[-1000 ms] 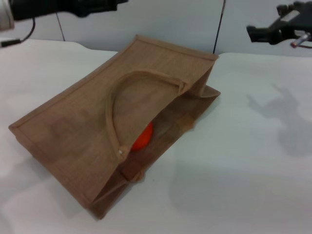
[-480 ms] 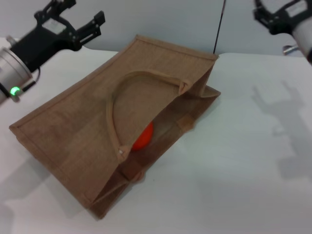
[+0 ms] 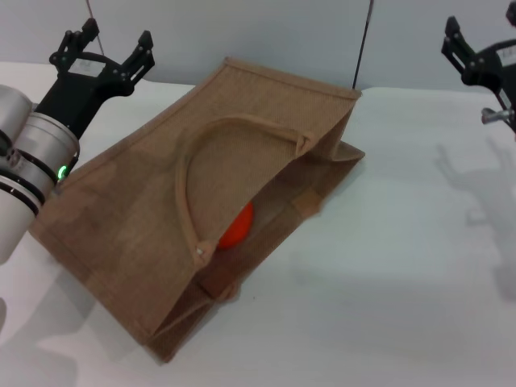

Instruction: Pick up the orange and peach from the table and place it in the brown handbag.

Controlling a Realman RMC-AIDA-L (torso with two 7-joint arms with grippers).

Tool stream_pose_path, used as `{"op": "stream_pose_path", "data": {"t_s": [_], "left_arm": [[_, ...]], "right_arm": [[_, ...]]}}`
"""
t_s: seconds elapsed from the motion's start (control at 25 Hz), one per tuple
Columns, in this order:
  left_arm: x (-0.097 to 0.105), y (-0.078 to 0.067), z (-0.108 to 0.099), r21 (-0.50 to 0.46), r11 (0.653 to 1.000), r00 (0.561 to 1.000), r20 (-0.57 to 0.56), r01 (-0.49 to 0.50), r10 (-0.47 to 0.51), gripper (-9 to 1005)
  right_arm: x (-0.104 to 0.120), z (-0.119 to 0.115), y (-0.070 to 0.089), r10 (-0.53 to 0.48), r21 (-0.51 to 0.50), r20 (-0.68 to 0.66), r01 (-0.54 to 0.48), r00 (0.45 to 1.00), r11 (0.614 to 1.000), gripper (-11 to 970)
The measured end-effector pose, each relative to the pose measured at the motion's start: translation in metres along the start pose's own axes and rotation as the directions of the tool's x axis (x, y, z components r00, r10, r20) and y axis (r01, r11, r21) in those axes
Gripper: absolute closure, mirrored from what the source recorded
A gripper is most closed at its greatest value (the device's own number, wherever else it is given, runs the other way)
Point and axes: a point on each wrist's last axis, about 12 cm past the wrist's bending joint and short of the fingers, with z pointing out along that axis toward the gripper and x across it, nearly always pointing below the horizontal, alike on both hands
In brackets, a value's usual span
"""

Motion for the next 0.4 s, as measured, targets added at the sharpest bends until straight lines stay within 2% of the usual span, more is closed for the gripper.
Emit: {"op": "stream_pose_path", "data": {"t_s": [0.12,0.4], "left_arm": [[0.0023,-0.002,0.001,-0.011,1.0,1.0,-0.015,0.014,-0.014,118],[0.0069,-0.0033,0.0059,-0.02,1.0,0.998,-0.067,0.015,-0.016,118]], "right_arm": [[0.0067,0.0011,-0.0024,0.042,-0.018,-0.033,-0.043,0.999,0.999,80],[0.0075,0.0031,0.0046,0.032,-0.059,-0.045,-0.034,0.999,0.998,80]]}}
